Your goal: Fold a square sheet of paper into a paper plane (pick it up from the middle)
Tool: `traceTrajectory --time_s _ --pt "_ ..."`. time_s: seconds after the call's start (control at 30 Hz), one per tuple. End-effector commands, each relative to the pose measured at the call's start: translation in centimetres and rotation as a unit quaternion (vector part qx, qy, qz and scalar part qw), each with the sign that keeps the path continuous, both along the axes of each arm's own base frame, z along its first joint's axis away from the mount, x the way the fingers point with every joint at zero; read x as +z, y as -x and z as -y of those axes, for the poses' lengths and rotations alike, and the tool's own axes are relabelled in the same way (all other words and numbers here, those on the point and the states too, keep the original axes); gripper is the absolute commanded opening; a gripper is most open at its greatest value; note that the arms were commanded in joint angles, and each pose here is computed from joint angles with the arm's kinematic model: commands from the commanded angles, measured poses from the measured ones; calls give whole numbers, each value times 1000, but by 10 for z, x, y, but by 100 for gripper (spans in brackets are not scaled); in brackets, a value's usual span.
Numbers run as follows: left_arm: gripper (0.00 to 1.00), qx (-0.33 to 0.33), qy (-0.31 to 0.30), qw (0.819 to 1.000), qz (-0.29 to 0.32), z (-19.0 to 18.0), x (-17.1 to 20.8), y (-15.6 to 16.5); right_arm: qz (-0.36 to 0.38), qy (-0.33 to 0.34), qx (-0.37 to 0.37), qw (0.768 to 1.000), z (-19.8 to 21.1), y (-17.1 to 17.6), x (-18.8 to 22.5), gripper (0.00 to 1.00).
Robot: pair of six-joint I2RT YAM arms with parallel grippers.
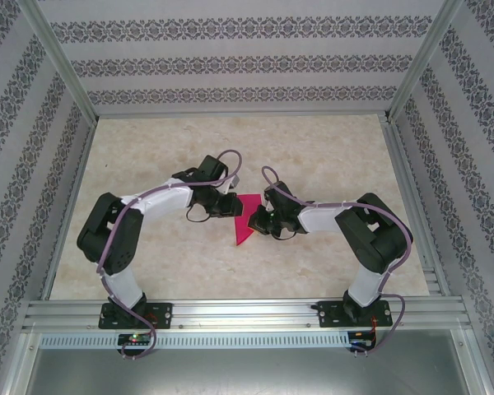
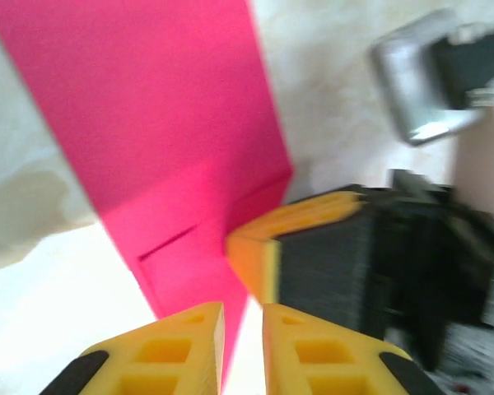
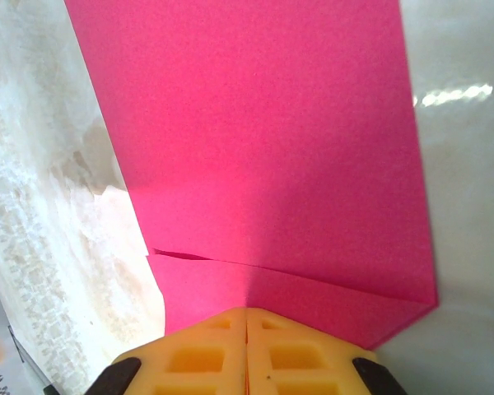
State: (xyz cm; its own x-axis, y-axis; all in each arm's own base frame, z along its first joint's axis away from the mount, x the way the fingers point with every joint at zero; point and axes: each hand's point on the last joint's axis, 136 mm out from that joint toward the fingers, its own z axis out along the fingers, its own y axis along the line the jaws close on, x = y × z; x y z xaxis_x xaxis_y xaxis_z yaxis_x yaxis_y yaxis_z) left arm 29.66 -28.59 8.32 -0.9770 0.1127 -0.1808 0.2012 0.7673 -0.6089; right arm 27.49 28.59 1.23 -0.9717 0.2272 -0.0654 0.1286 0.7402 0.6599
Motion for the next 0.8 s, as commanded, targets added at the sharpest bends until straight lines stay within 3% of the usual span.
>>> traceTrajectory --time_s 0.0,0.2,0.77 --pt "16 -10 35 999 -17 8 5 13 -28 40 0 999 11 9 -23 8" --pt "8 -30 43 997 -55 14 -14 39 -30 39 1 999 9 8 -24 7" --pt "6 -37 13 993 -109 8 -55 67 -34 44 0 998 12 7 -26 8"
